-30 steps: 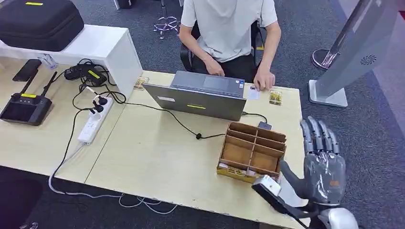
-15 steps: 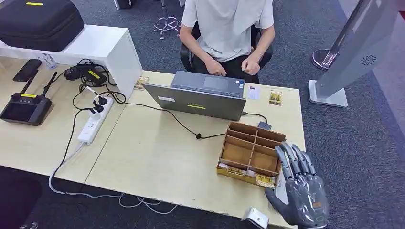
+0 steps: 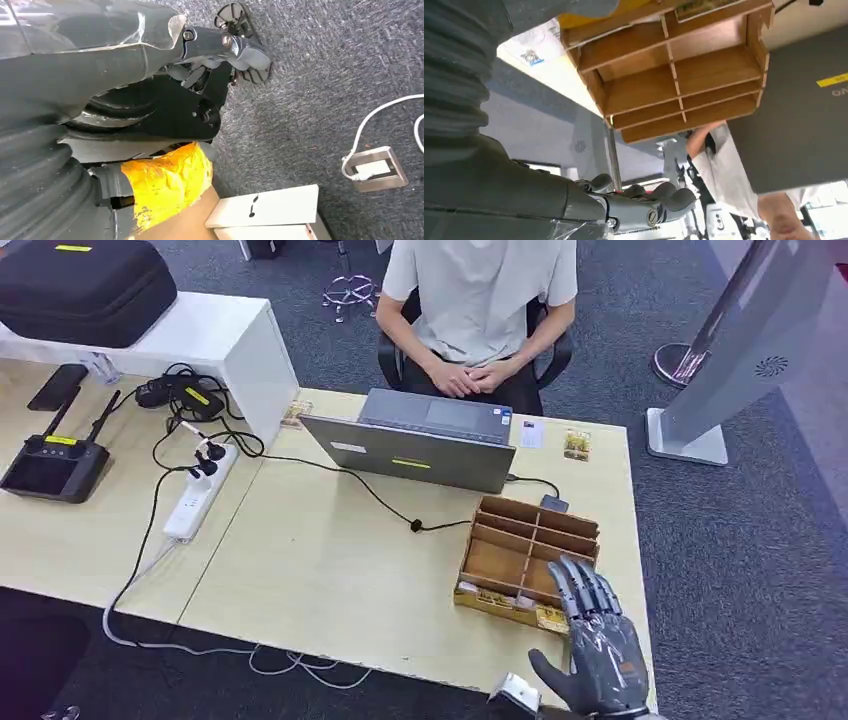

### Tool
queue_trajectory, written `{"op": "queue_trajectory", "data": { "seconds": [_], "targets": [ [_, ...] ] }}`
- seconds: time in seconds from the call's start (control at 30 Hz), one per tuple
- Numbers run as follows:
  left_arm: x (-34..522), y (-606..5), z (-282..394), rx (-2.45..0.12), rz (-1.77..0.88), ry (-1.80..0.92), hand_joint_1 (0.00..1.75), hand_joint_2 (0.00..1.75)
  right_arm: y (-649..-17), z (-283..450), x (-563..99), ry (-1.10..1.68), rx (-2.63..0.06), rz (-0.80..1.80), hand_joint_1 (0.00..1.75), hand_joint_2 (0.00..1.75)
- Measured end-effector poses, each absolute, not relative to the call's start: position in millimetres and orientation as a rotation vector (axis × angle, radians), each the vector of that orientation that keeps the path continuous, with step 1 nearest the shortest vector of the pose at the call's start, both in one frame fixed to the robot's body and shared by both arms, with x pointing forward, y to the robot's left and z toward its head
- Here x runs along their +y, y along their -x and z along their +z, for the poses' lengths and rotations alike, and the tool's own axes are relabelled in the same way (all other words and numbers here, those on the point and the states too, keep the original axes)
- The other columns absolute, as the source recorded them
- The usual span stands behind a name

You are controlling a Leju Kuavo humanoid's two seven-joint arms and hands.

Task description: Pass the card to the sensor for recognition and then transmit it.

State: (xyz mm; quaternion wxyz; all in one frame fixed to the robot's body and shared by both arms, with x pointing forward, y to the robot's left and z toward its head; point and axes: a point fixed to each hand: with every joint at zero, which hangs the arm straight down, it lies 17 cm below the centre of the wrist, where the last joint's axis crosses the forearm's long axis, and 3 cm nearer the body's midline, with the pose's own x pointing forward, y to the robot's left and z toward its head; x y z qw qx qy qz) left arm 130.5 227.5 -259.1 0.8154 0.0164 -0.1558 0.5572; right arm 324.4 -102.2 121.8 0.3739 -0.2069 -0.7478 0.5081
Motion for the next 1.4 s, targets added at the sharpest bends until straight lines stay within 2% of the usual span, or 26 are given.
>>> {"op": "queue_trajectory", "data": {
  "seconds": [0.5, 1.13, 1.4],
  "targets": [
    [226.3, -131.4, -258.7, -0.336, 1.181, -0.031, 0.0, 1.75, -339.8, 102.7, -107.3, 0.515, -1.859, 1.261, 0.0, 1.75],
    [219.9, -132.0, -258.0, -0.333, 1.169, -0.02, 0.0, 1.75, -384.6, 54.6, -174.0, 0.606, -1.68, 1.129, 0.0, 1.75],
    [220.0, -131.6, -258.1, -0.332, 1.17, -0.02, 0.0, 1.75, -387.6, 50.5, -181.1, 0.611, -1.676, 1.101, 0.0, 1.75]
  ]
}}
